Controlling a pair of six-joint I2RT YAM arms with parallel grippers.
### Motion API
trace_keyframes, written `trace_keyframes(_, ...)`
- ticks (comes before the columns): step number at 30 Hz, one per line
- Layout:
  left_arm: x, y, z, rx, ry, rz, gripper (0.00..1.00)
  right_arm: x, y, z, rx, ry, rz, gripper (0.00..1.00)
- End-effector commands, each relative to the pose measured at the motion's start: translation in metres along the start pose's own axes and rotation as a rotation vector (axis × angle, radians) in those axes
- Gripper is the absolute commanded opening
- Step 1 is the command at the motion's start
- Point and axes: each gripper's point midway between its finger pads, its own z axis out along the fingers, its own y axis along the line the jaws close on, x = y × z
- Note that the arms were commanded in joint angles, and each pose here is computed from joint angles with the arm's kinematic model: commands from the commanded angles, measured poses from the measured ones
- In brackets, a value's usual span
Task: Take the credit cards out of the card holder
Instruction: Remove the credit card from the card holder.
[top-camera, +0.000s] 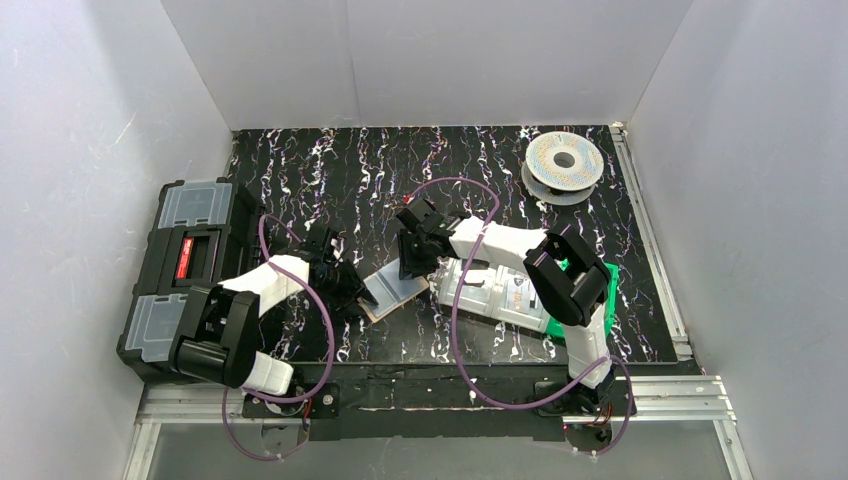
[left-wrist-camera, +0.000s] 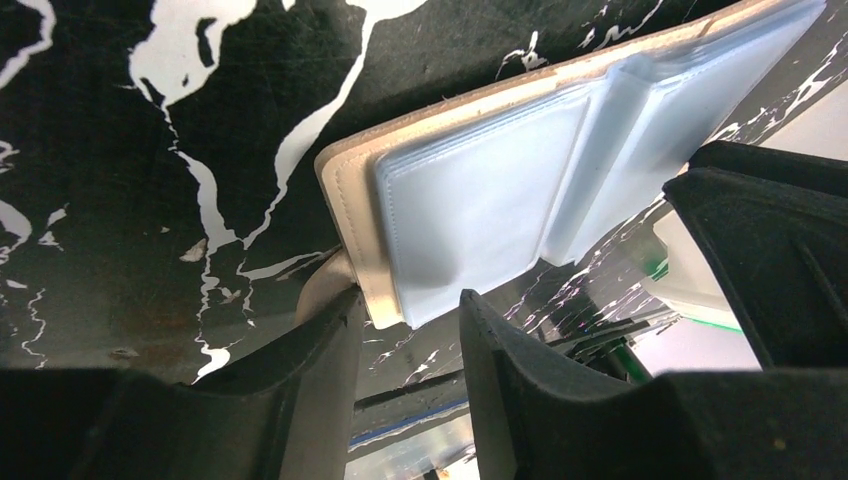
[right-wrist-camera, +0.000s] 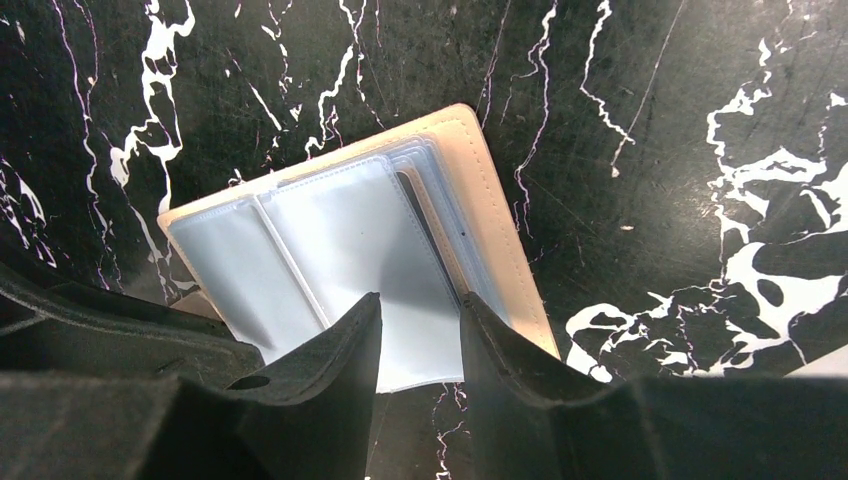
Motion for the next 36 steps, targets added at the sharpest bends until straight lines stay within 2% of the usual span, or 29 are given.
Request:
trace_keyframes(1, -0.01, -0.005, 0.008, 0.029, -0.041, 0.019, 0.4, 0.019, -0.01, 0.014, 0.027, 0.072, -0.009, 0.43)
trace_keyframes(10, -0.012, -0.018, -0.01, 0.079, -0.085, 0.047, 0.45, 0.028, -0.006, 0.018, 0.015, 0.111, -0.011, 0.43)
trace_keyframes(25, -0.031, -0.044, 0.007, 0.176, -0.096, 0.072, 0.48, 0.047, 0.008, 0.023, -0.029, 0.186, -0.011, 0.42)
trace_keyframes(31, -0.037, -0.058, 0.001, 0.199, -0.099, 0.087, 0.43, 0.056, 0.011, 0.026, -0.059, 0.223, 0.005, 0.42)
trace_keyframes(34, -0.04, -0.061, -0.002, 0.177, -0.091, 0.11, 0.37, 0.058, 0.012, 0.027, -0.07, 0.233, 0.008, 0.42)
trace_keyframes(36, -0.042, -0.061, -0.001, 0.154, -0.081, 0.128, 0.28, 0.059, 0.014, 0.026, -0.079, 0.237, 0.01, 0.42)
